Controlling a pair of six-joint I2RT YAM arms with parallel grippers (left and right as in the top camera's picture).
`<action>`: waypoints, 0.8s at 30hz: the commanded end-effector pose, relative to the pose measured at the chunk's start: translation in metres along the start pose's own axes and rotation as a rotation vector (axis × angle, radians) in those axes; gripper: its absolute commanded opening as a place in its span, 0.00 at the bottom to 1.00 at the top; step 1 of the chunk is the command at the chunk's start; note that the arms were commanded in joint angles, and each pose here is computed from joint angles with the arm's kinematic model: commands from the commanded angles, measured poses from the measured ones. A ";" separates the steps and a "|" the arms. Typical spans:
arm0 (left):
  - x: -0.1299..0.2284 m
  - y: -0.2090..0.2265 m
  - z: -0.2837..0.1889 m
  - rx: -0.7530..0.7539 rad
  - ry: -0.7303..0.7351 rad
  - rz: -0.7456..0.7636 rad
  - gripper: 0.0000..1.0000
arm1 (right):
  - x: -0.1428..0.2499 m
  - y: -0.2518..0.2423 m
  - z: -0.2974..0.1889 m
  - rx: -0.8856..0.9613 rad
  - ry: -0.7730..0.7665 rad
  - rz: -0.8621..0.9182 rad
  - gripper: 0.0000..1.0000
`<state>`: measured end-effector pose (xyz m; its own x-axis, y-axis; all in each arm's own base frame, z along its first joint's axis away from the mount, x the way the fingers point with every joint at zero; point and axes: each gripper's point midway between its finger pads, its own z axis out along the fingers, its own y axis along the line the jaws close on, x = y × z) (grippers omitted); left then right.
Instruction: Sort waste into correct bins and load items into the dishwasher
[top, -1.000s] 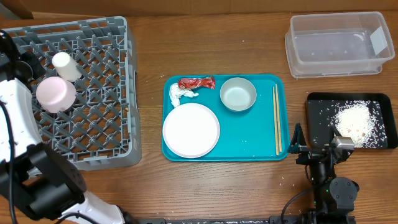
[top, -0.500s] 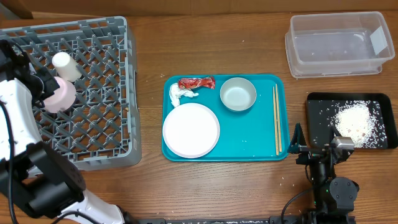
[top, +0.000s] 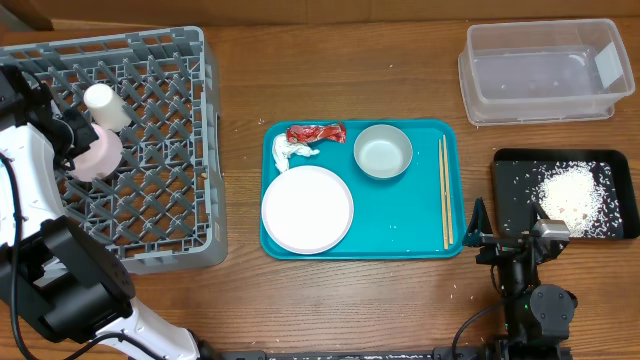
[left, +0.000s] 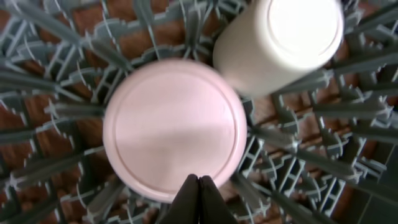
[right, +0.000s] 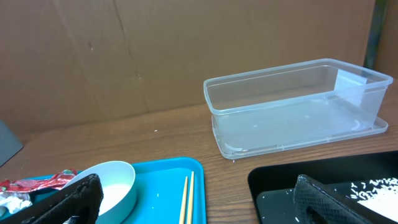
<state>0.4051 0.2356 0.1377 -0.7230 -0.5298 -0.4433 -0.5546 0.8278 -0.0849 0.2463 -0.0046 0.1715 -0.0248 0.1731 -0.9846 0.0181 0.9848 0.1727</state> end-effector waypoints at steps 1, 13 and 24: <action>-0.001 0.004 0.016 -0.009 0.005 -0.010 0.04 | 0.002 0.001 0.000 -0.008 -0.002 -0.007 1.00; 0.018 0.022 0.058 -0.099 0.093 -0.015 0.04 | 0.002 0.001 0.000 -0.008 -0.001 -0.007 1.00; -0.022 -0.033 -0.024 0.191 -0.019 -0.189 0.04 | 0.002 0.001 0.000 -0.008 -0.002 -0.007 1.00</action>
<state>0.4067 0.2401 0.1073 -0.6808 -0.6421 -0.3526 -0.6523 0.7504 -0.1071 0.2463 -0.0047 0.1714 -0.0251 0.1732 -0.9846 0.0186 0.9848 0.1727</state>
